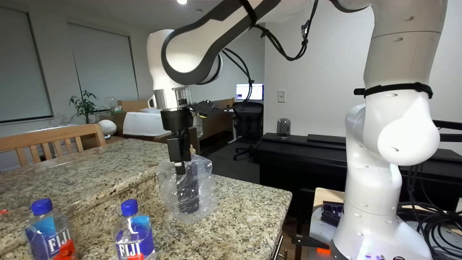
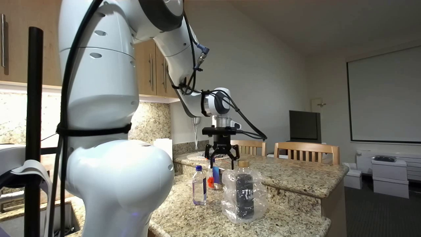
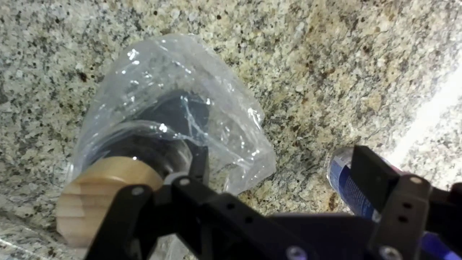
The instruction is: Remove the plastic around the bottle
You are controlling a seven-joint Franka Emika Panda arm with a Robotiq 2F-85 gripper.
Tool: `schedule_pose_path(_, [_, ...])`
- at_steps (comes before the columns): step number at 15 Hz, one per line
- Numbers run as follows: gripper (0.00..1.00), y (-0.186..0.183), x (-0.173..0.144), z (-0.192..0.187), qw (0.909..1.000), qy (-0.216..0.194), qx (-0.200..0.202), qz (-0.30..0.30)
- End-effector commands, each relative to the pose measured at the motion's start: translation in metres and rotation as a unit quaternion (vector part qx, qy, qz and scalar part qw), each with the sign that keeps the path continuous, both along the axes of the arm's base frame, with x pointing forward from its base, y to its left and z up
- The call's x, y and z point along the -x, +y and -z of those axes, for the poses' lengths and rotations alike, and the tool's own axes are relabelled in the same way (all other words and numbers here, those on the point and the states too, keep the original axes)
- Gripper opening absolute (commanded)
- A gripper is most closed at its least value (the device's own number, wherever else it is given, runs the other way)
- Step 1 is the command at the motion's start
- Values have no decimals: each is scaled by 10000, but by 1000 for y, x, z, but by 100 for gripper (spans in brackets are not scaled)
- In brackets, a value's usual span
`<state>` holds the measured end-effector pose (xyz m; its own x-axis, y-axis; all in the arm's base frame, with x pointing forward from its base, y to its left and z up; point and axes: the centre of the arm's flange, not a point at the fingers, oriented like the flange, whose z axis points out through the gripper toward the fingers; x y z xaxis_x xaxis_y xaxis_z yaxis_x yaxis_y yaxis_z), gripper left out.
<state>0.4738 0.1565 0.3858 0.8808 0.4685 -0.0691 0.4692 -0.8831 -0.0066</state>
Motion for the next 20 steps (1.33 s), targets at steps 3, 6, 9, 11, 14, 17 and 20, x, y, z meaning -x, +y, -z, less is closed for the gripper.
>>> schedule_pose_path(3, [100,-3,10,17,9989,356,-293,-24])
schedule_pose_path(6, [100,-2,13,23,9985,427,-349,6])
schedule_pose_path(9, [100,-1,13,29,9982,509,-303,14])
schedule_pose_path(11, [75,-1,12,29,9988,412,-255,-11])
schedule_pose_path(14, [60,-2,8,23,9997,185,-149,11])
schedule_pose_path(17, [39,-1,5,16,9999,30,-99,-16])
schedule_pose_path(20, [20,-2,3,15,10000,-39,-83,-32])
